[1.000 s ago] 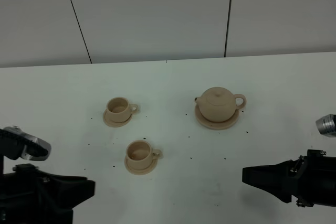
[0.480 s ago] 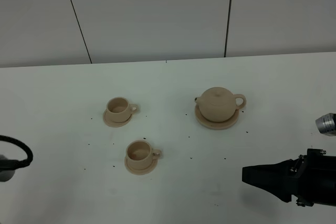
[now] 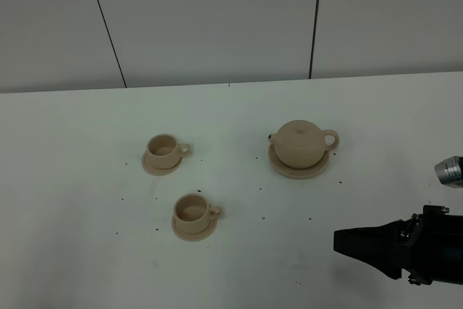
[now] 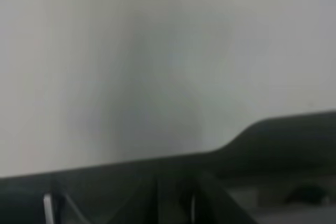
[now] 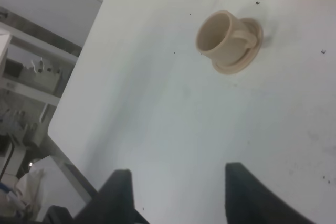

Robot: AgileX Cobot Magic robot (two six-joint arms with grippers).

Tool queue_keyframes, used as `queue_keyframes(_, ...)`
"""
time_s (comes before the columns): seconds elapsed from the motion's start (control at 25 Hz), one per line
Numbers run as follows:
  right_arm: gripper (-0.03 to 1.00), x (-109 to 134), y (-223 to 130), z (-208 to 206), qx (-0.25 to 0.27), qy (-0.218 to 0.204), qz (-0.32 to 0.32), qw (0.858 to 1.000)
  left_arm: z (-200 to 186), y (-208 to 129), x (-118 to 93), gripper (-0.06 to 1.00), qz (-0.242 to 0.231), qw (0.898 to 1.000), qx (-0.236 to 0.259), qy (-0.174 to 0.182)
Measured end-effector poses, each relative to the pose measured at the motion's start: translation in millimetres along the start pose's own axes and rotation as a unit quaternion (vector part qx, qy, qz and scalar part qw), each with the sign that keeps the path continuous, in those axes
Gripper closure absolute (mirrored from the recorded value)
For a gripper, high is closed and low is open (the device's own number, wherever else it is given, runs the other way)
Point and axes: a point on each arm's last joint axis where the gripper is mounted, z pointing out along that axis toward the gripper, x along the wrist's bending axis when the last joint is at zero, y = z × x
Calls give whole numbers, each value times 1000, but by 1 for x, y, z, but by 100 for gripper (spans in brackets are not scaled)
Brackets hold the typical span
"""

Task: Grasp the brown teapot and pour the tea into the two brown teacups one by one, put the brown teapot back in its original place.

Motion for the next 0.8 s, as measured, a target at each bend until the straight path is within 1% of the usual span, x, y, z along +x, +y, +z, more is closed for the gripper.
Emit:
queue_keyframes(0.16,57,0,0,0,0,0,0,1000,-8,-17,0,70,-2,998,-66,2)
queue_keyframes(0.28,57,0,0,0,0,0,0,1000,-3,-25,-1,70,-4,994,-113,0)
queue_keyframes(0.32,57,0,0,0,0,0,0,1000,-2,-26,-1,70,-4,993,-122,-2)
queue_keyframes(0.48,57,0,0,0,0,0,0,1000,0,-28,-1,70,-4,991,-137,-2)
queue_keyframes(0.8,57,0,0,0,0,0,0,1000,2,-29,-2,70,6,991,-135,-6)
